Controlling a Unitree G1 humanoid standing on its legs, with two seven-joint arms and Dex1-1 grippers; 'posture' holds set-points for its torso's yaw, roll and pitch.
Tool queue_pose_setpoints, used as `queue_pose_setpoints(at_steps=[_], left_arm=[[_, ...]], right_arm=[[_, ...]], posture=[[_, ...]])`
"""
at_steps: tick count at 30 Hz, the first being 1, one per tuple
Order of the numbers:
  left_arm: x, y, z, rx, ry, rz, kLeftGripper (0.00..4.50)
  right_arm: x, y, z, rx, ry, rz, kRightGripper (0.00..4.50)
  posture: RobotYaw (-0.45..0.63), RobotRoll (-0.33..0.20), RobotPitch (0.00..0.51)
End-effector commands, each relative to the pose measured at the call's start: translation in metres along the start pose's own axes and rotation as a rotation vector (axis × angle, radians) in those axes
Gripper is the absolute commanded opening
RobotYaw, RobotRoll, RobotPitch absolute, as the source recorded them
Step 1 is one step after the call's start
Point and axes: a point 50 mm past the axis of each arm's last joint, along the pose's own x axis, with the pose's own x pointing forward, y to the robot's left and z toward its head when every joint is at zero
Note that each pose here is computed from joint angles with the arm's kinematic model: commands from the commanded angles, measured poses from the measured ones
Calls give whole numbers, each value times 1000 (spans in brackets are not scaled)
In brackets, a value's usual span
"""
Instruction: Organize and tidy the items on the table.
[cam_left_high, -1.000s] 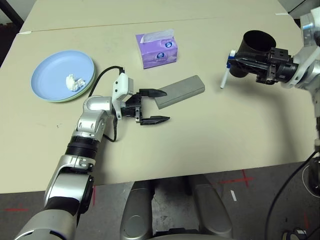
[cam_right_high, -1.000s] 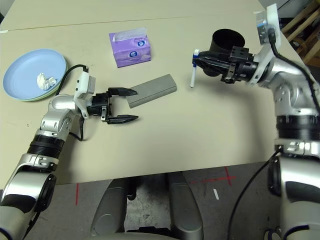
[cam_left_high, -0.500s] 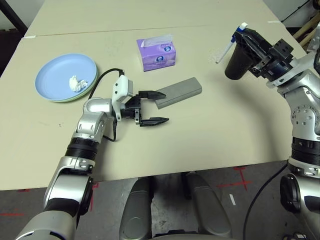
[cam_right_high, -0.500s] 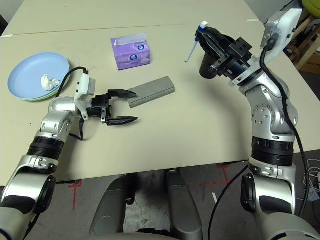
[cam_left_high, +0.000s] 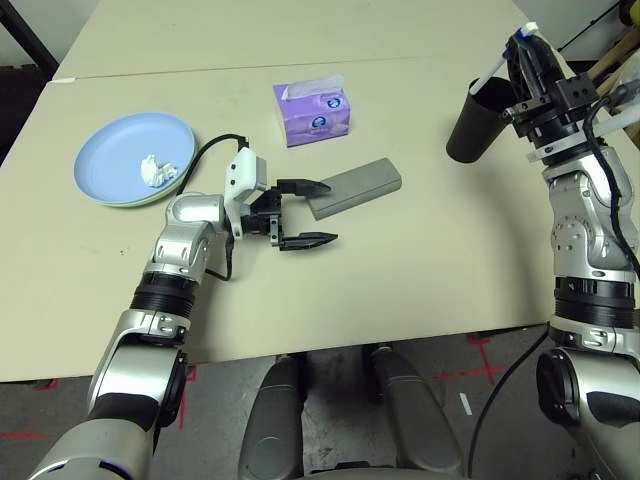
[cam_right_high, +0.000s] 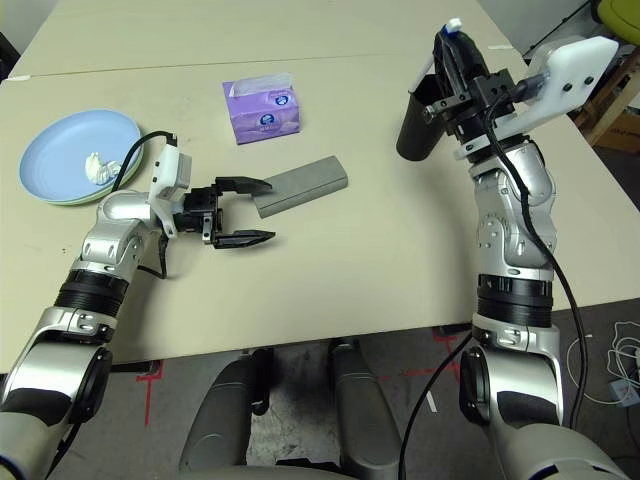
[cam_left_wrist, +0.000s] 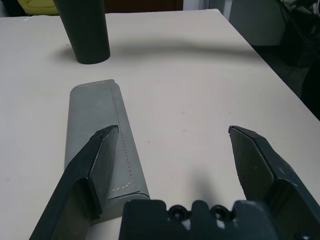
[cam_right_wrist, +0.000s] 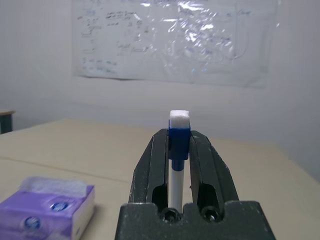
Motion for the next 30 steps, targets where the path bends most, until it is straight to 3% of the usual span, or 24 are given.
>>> queue_pose_setpoints(at_steps=[1, 12, 25, 30], left_arm=[[-1, -4, -3, 3, 14, -16, 4500], [-2, -3, -3, 5, 15, -12, 4500], [-4, -4, -4, 2, 19, 0, 4500], [-4, -5, -4, 0, 18, 5, 4500]], right_arm=[[0, -10, 6, -38, -23, -33, 419], [-17, -16, -8, -101, 76, -128, 419], [-15, -13, -19, -118, 144, -122, 419], [-16, -11, -23, -112, 169, -117, 2158]], posture=[[4, 0, 185], [-2, 0, 183], [10, 0, 186], [12, 0, 187]])
